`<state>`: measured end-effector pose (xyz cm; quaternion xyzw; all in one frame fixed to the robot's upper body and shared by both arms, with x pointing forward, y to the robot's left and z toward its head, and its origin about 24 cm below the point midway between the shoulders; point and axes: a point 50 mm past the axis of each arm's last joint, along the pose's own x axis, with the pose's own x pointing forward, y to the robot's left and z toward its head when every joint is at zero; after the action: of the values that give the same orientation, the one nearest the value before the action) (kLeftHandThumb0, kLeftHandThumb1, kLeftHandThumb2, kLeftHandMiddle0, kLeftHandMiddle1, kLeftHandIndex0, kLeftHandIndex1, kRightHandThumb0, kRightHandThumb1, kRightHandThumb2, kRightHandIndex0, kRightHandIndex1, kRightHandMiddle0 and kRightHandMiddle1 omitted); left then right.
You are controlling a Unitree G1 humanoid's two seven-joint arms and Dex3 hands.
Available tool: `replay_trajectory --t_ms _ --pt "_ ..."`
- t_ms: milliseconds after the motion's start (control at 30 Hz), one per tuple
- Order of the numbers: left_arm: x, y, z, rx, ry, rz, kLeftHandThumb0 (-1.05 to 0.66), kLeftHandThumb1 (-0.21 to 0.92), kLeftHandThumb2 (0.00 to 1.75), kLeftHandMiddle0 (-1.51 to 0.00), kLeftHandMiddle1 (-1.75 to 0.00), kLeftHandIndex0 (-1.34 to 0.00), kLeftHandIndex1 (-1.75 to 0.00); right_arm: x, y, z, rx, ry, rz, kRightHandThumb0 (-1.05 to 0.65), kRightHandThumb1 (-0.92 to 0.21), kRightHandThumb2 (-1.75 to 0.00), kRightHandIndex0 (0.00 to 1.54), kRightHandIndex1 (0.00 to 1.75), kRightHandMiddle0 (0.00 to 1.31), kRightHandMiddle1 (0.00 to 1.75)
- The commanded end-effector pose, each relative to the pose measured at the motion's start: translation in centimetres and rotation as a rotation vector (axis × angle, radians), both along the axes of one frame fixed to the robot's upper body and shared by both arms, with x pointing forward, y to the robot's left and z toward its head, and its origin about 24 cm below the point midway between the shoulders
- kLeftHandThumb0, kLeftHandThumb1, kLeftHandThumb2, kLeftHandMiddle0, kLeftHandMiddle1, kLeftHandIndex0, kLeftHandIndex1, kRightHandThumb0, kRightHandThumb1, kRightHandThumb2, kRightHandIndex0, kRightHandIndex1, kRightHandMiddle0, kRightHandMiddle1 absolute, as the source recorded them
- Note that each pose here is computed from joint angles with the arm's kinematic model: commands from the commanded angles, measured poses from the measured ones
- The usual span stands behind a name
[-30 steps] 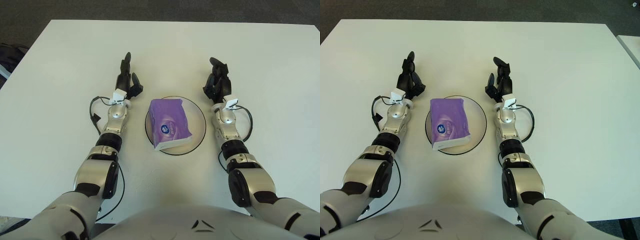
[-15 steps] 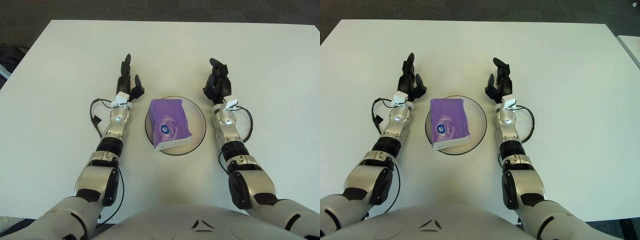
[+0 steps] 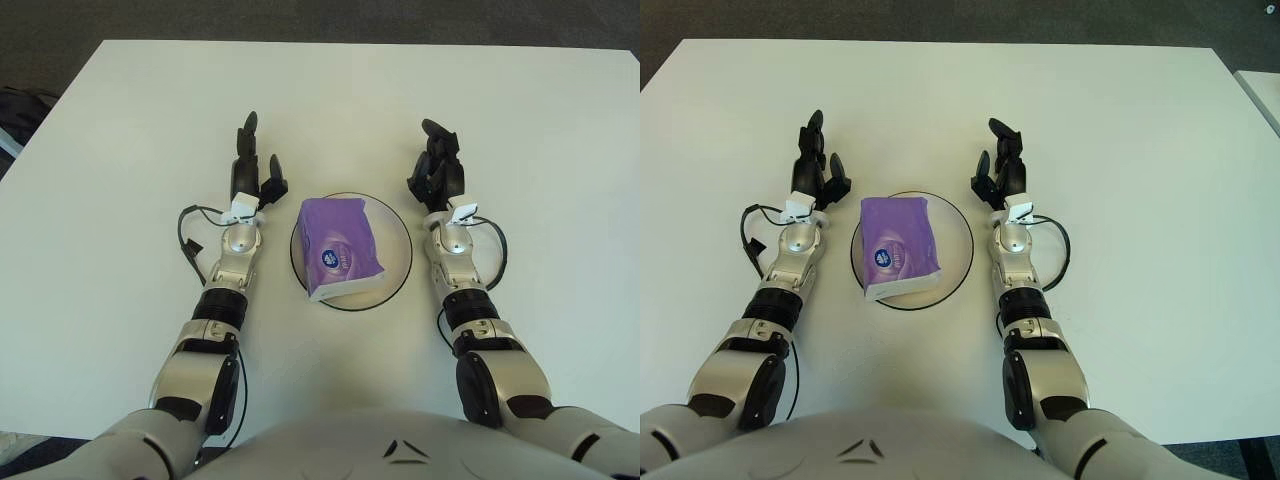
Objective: Put the tissue paper into the plate.
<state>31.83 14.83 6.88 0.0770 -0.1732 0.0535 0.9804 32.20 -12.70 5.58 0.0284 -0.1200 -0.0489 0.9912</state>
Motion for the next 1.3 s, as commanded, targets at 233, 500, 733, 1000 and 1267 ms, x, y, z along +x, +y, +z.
replay_trajectory --t_ms 233,500,733,1000,1267 --pt "-3.3 0.5 -4.0 0.007 0.137 0.028 -0.74 0.92 0.86 -0.24 -0.04 0.0 -0.64 -4.7 -0.4 -5.4 -0.043 0.29 -0.063 -0.65 -0.92 -0.73 0.36 0.0 0.0 0.73" --pt "-3.8 0.5 -4.0 0.0 0.156 0.038 -0.74 0.92 0.85 -0.27 -0.03 0.0 -0.69 -5.1 -0.5 -5.0 -0.089 0.358 -0.081 -0.63 -0.92 -0.66 0.37 0.01 0.0 0.73" --pt "-4.0 0.4 -3.9 -0.01 0.172 0.041 -0.74 0.92 0.84 -0.29 -0.03 0.0 -0.7 -5.5 -0.6 -4.7 -0.124 0.398 -0.08 -0.66 -0.92 -0.67 0.38 0.01 0.0 0.75" --pt "-4.3 0.5 -4.2 -0.031 0.19 0.047 -0.74 0.92 0.83 -0.31 -0.04 0.0 -0.72 -5.9 -0.2 -3.7 -0.177 0.402 -0.077 -0.68 -0.92 -0.69 0.42 0.03 0.0 0.75" --pt "-4.5 0.4 -4.3 -0.046 0.194 0.044 -0.72 0.92 0.83 -0.33 -0.04 0.0 -0.73 -6.1 -0.3 -3.4 -0.172 0.399 -0.097 -0.66 -0.92 -0.72 0.44 0.03 0.0 0.76"
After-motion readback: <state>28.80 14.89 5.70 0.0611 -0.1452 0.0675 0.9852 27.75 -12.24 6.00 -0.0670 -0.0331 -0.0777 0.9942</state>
